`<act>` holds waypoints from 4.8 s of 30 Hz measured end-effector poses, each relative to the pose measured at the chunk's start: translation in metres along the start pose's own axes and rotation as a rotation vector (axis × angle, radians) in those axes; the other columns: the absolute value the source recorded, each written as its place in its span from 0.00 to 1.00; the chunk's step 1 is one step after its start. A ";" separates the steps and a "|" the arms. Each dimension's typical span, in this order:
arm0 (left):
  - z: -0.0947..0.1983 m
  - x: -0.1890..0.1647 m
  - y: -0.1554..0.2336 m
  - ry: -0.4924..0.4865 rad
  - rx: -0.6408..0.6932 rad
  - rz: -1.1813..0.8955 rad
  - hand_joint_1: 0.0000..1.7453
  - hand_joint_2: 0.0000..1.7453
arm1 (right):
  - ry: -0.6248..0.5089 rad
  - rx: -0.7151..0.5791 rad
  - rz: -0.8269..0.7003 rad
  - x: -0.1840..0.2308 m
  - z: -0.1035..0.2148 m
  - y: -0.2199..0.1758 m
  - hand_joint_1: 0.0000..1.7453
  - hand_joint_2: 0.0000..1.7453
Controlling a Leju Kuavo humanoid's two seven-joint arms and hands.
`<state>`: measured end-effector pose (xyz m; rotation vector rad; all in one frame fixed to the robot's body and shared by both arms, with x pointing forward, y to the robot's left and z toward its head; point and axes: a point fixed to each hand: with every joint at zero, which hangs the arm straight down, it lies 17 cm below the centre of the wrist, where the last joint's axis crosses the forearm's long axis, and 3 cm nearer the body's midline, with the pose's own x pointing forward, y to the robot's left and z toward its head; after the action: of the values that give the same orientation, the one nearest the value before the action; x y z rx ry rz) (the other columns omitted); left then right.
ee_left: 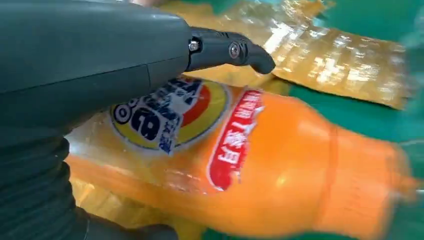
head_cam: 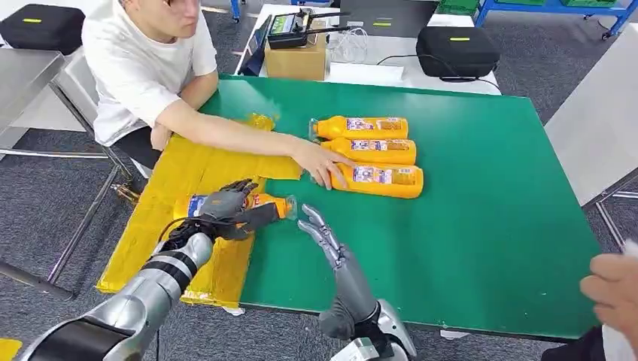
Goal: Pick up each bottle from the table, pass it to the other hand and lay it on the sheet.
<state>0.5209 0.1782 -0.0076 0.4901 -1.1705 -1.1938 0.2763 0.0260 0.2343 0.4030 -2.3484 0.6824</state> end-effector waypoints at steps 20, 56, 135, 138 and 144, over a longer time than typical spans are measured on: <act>0.107 0.090 0.117 -0.487 0.629 1.104 0.00 1.00 | 0.271 -0.020 0.465 -0.076 0.055 -0.022 0.00 1.00; 0.172 0.097 0.103 -0.407 0.605 1.404 0.00 1.00 | 0.997 0.287 0.951 -0.210 0.239 -0.161 0.00 1.00; 0.176 0.177 -0.007 -0.551 0.082 1.471 0.00 1.00 | 0.483 -0.238 0.128 -0.134 0.057 -0.097 1.00 1.00; 0.182 0.184 -0.001 -0.607 0.102 1.437 0.00 1.00 | 0.461 -0.197 0.080 -0.130 0.046 -0.073 1.00 1.00; 0.188 0.205 -0.002 -0.654 0.051 1.422 0.00 1.00 | 0.358 -0.239 0.085 -0.110 0.024 -0.062 1.00 1.00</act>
<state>0.3375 0.0427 0.1513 -0.7229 -1.6087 -0.0240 0.3731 -0.0268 0.1680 0.0670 -2.0796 0.4594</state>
